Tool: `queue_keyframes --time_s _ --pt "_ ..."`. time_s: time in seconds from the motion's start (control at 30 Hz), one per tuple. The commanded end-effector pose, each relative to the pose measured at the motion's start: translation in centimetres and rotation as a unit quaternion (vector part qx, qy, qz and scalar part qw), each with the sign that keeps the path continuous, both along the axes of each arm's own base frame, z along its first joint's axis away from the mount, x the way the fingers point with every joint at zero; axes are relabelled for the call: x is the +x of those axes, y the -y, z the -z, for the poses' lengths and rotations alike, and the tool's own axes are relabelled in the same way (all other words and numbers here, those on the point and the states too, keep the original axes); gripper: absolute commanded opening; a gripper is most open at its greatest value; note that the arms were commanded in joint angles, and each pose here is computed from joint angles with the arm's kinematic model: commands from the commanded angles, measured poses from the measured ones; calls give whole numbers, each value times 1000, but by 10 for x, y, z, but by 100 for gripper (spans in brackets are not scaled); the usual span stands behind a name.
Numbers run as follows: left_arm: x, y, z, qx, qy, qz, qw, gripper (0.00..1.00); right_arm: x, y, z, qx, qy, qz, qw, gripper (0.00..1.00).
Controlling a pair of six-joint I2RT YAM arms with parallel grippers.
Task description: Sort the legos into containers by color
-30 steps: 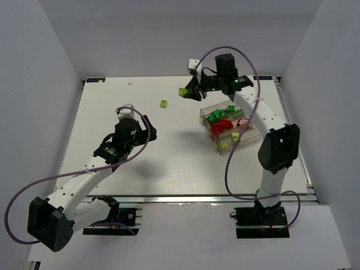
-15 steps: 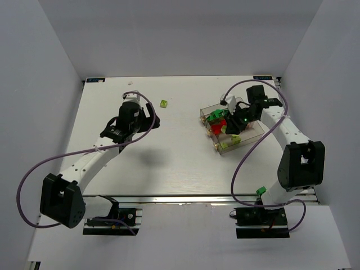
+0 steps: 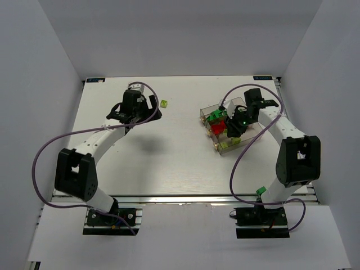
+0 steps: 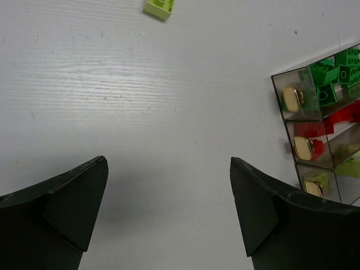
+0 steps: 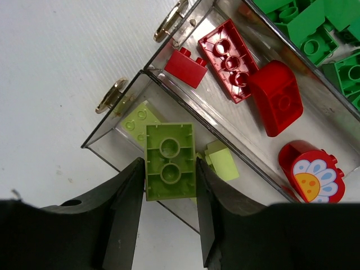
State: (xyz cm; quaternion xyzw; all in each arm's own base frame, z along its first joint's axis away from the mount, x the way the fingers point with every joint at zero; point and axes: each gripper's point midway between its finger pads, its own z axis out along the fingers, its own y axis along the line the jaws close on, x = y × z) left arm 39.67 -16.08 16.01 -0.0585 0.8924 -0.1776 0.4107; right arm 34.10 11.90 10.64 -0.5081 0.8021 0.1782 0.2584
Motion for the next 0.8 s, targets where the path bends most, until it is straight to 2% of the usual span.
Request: queue_keyframes --time_s 0.0,0.03,0.23,0.43,0.47,0.6,0.67,0.77 --pt "16 11 -15 -9 8 29 1000 98 8 2 6 -9 15 -9 1000 29" --pt "20 12 -15 -2 9 35 999 98 8 2 8 -11 15 -10 1000 34" --pt "58 19 -3 38 2 54 998 98 6 4 10 -14 20 -10 1000 50" --pt "91 14 14 82 -6 41 996 98 4 4 -1 -5 33 -2 999 59" --pt "95 14 16 87 -7 40 995 98 4 3 -7 3 38 -1 999 89" --pt "110 18 30 92 -16 37 995 98 8 -3 -31 30 69 8 997 89" --pt "121 20 39 94 -18 31 995 98 16 -6 -50 48 109 14 993 89" --pt "137 26 51 103 -12 35 994 97 23 -3 -70 76 153 61 983 90"
